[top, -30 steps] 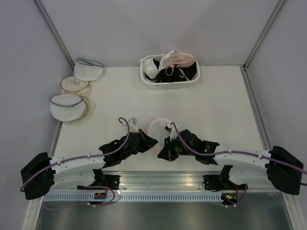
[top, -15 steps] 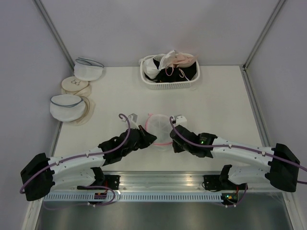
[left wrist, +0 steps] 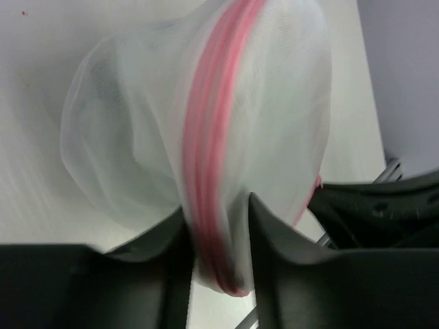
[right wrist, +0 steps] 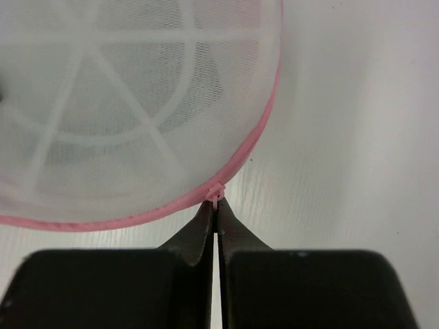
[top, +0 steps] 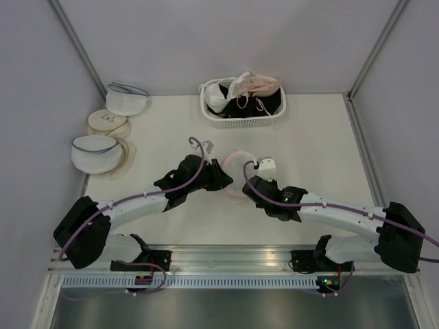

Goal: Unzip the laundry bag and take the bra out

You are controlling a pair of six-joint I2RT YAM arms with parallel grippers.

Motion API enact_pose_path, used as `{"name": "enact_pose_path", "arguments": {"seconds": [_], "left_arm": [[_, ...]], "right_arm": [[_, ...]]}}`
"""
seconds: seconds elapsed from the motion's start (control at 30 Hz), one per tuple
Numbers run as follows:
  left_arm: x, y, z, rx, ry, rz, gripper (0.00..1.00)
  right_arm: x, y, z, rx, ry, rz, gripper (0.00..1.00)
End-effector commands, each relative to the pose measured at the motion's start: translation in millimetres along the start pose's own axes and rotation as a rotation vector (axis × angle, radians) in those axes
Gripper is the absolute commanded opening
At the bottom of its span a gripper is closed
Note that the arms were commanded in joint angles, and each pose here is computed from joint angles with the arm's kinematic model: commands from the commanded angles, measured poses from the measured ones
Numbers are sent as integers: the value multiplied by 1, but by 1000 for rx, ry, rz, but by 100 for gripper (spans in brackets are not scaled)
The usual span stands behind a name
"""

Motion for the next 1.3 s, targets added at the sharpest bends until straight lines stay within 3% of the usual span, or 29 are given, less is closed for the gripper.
{"name": "enact_pose_path", "arguments": {"seconds": [0.0, 0.03, 0.07, 0.1, 0.23, 0.5, 0.7, 0.9, 1.0, 1.03, 1.1, 1.13, 1.23, 1.27], "left_arm": [[15, -40, -19, 114, 93, -50, 46], [21, -45, -17, 100, 76, -50, 62], [22, -49, -14, 86, 61, -60, 90], [22, -52, -12, 61, 40, -68, 99], [4, -46, 13, -38, -112, -87, 100], [-48, -17, -10, -195, 43, -112, 100], [-39, 28, -21, -223, 86, 25, 100], [-22, 37, -15, -240, 66, 35, 100], [-14, 33, -12, -231, 46, 13, 91], [-12, 31, -15, -231, 63, 4, 78], [-8, 32, -16, -232, 69, 6, 60], [-7, 32, -17, -230, 76, 5, 43], [-5, 32, -16, -235, 69, 9, 14], [-5, 32, -16, -235, 64, 9, 10]], "right_arm": [[-8, -14, 1, 24, -49, -67, 0], [-8, -13, 1, 26, -54, -64, 1], [-8, -12, 2, 26, -59, -60, 0], [-8, -9, 3, 24, -65, -53, 0], [-5, 0, 10, 13, -100, -19, 0], [-19, -3, 72, -27, -497, -24, 0], [-37, -17, 107, -32, -717, -71, 0], [-42, -13, 118, -51, -795, -44, 0], [-42, -11, 116, -59, -790, -39, 0], [-43, -10, 115, -61, -790, -38, 0], [-42, -7, 111, -64, -776, -27, 0], [-43, -7, 109, -63, -771, -30, 0], [-42, -4, 102, -58, -737, -27, 0], [-42, -3, 100, -55, -728, -24, 0]]}}
Point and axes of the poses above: each gripper's point midway between its finger pads, its own x axis out along the fingers, its own z axis along the line the jaws close on, y = z × x, the point moved 2 cm from there along -x, back along the fingers, and after that the axes turned 5 degrees about -x, right-handed, at the moved point
